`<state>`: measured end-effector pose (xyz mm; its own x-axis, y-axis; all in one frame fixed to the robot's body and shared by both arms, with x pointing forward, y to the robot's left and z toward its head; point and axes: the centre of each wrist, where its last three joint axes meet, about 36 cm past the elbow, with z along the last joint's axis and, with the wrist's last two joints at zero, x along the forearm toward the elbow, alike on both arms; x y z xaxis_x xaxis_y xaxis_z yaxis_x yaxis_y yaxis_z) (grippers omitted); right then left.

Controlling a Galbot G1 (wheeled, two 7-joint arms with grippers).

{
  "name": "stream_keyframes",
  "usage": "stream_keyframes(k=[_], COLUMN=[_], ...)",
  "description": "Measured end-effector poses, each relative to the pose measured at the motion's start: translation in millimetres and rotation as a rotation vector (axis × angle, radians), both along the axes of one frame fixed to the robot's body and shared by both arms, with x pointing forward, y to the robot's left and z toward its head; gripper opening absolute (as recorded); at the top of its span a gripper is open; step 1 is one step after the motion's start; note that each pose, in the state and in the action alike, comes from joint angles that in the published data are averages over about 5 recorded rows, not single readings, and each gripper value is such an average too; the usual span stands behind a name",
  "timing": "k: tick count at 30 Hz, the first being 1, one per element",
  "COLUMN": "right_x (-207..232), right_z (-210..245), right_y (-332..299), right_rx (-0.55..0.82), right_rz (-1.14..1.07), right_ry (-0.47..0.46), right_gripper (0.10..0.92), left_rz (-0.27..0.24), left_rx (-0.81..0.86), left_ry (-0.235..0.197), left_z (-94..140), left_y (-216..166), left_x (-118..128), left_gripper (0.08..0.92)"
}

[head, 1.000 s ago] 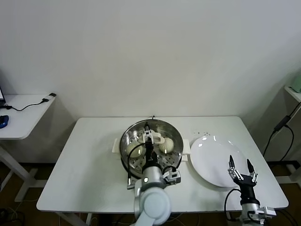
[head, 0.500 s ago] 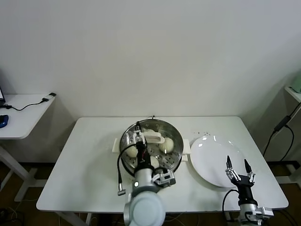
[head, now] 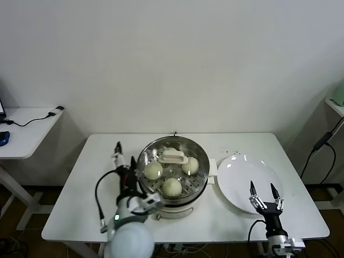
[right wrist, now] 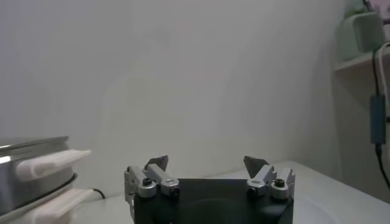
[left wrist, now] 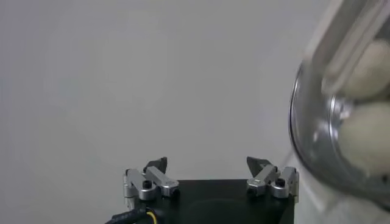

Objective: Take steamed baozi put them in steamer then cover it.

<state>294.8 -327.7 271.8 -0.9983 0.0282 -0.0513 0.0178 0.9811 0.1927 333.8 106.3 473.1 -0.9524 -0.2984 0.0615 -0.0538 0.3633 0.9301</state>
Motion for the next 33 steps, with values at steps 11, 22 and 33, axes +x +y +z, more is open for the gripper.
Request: stream_keyframes(k=[11, 22, 33], right_x=[-14, -30, -46], right_z=[11, 15, 32], right_y=[12, 13, 13], right_rx=[-0.036, -0.055, -0.106], right_rz=[0.049, 0.067, 0.120], right_ry=[0.041, 0.085, 0.125], right_gripper=[0.823, 0.823, 0.823], left_rz=[-0.112, -0.217, -0.216], left_rx=[-0.434, -0.937, -1.139], left_ry=[0.092, -0.008, 0.034], left_z=[-56, -91, -114], left_y=[127, 197, 203], left_x=[-5, -39, -81], left_gripper=[0.823, 0.823, 0.823])
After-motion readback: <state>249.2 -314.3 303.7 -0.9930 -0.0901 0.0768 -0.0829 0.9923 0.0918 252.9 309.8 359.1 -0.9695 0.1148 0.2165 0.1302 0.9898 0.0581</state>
